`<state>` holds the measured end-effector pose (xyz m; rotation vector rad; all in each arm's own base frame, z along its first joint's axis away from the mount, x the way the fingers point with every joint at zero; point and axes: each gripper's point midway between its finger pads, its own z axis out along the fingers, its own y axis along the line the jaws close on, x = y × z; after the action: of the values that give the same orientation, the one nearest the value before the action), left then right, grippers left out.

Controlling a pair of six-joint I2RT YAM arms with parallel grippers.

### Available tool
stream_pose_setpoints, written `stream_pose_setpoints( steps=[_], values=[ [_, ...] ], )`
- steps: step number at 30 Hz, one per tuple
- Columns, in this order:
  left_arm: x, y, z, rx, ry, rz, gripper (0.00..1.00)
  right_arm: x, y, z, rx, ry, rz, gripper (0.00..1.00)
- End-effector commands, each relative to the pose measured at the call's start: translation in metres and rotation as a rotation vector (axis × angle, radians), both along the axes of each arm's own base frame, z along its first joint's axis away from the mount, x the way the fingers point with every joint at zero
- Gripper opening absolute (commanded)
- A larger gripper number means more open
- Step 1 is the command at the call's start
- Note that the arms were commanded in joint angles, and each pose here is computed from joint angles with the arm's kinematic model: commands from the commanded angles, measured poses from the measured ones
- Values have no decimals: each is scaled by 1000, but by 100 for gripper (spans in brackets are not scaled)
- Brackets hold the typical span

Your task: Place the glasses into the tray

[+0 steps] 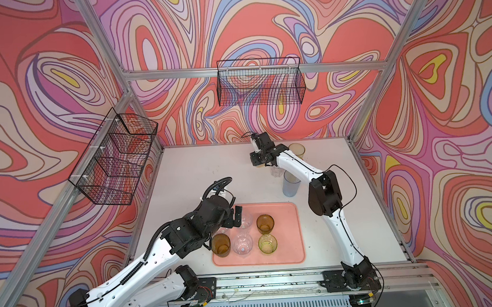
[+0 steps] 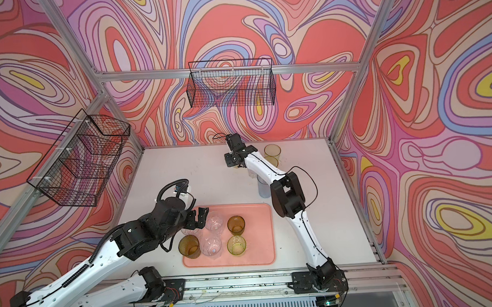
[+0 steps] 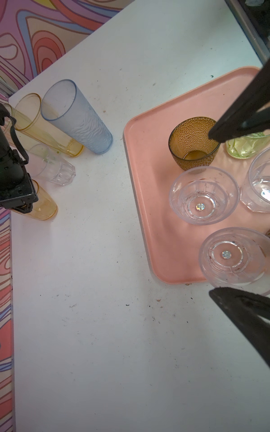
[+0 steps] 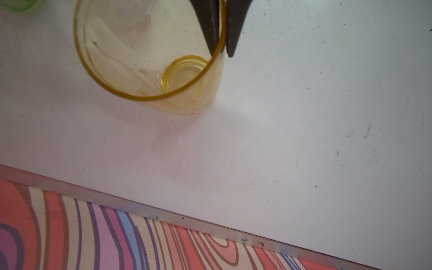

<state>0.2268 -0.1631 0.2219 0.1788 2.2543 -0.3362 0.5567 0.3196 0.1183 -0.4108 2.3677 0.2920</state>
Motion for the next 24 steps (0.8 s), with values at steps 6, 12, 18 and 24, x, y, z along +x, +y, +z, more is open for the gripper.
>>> stream_pose_setpoints(
  steps=[6, 12, 18, 24],
  values=[
    [-3, 7, 10, -35, -23, 15, 100, -26, 32, 79, 82, -115, 79, 0],
    [-9, 12, 15, -69, -43, 20, 100, -47, 45, 102, 106, -131, 101, 0],
    [-14, 11, 24, -95, -32, 2, 100, -72, 53, 119, 133, -125, 87, 0],
    [-19, 8, 34, -143, -33, -12, 100, -103, 47, 130, 192, -73, 57, 0]
  ],
)
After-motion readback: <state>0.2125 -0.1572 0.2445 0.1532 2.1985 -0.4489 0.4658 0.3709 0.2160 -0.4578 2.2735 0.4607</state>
